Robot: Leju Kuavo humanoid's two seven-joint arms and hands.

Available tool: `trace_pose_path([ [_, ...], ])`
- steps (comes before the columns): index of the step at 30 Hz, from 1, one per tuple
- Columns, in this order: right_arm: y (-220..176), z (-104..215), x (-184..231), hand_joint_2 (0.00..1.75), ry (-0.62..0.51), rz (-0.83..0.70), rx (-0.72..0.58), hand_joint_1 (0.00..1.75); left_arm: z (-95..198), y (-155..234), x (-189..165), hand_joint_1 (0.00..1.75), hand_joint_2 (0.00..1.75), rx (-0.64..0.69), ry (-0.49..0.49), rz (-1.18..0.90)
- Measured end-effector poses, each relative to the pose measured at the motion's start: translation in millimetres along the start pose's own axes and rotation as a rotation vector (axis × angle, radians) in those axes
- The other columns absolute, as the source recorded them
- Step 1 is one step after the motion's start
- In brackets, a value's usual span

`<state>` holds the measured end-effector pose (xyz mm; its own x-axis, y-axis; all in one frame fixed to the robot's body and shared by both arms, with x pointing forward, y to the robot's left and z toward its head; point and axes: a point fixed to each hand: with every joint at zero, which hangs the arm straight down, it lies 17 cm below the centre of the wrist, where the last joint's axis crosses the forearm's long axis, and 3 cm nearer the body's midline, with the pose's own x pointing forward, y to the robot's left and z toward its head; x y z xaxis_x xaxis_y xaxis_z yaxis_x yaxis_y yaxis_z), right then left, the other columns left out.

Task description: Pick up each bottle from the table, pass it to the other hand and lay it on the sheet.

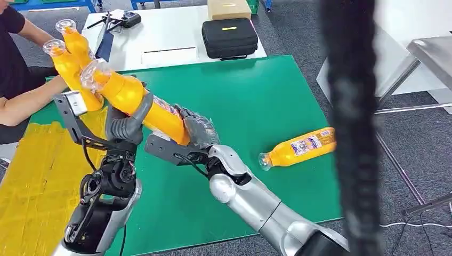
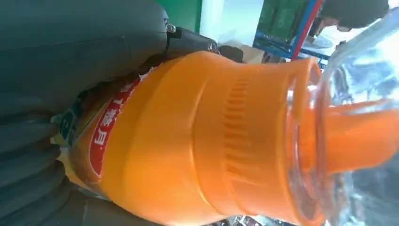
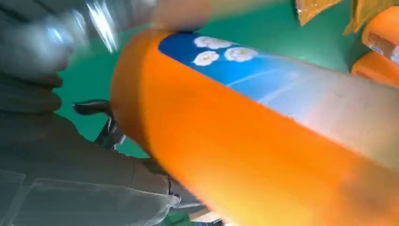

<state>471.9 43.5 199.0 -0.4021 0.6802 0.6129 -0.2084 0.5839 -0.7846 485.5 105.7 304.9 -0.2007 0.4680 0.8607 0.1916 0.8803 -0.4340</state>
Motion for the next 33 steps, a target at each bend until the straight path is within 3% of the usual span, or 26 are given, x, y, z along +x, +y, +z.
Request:
trace_pose_path([
  [7,-3.0,-1.9,-10.8,0.00,0.001,0.092,0.023,0.00,4.0,3.4,16.3,1.75,1.75,-0.005,-0.070,-0.002],
  [12,-4.4,14.0,-50.1,0.00,-0.009,0.246,0.044,0.00,7.0,25.4,81.8,1.75,1.75,0.002,-0.309,-0.136],
  [18,-5.3,37.4,-85.4,0.00,0.013,0.308,0.064,0.00,6.0,57.3,116.8,1.75,1.75,0.054,-0.417,-0.282],
  [21,-14.3,54.7,-113.0,0.00,0.056,0.289,0.056,0.00,8.3,74.5,130.5,1.75,1.75,0.124,-0.497,-0.578],
  [24,-35.7,76.6,-139.0,0.00,0.079,0.193,0.017,0.00,6.7,95.2,130.1,1.75,1.75,0.194,-0.534,-1.016],
  [27,-81.0,96.0,-147.2,0.00,0.038,0.103,-0.082,0.00,0.5,130.4,100.3,1.75,1.75,0.228,-0.461,-1.505],
  [29,-108.9,105.7,-150.5,0.00,0.021,0.093,-0.138,0.00,1.0,152.3,80.0,1.75,1.75,0.220,-0.406,-1.630],
  [30,-120.2,110.5,-153.5,1.75,0.022,0.095,-0.160,0.00,0.6,164.3,70.1,1.75,1.75,0.218,-0.360,-1.675],
  [33,-145.3,126.4,-154.0,1.75,0.002,0.108,-0.206,0.00,1.1,202.2,30.5,1.75,1.75,0.165,-0.203,-1.889],
])
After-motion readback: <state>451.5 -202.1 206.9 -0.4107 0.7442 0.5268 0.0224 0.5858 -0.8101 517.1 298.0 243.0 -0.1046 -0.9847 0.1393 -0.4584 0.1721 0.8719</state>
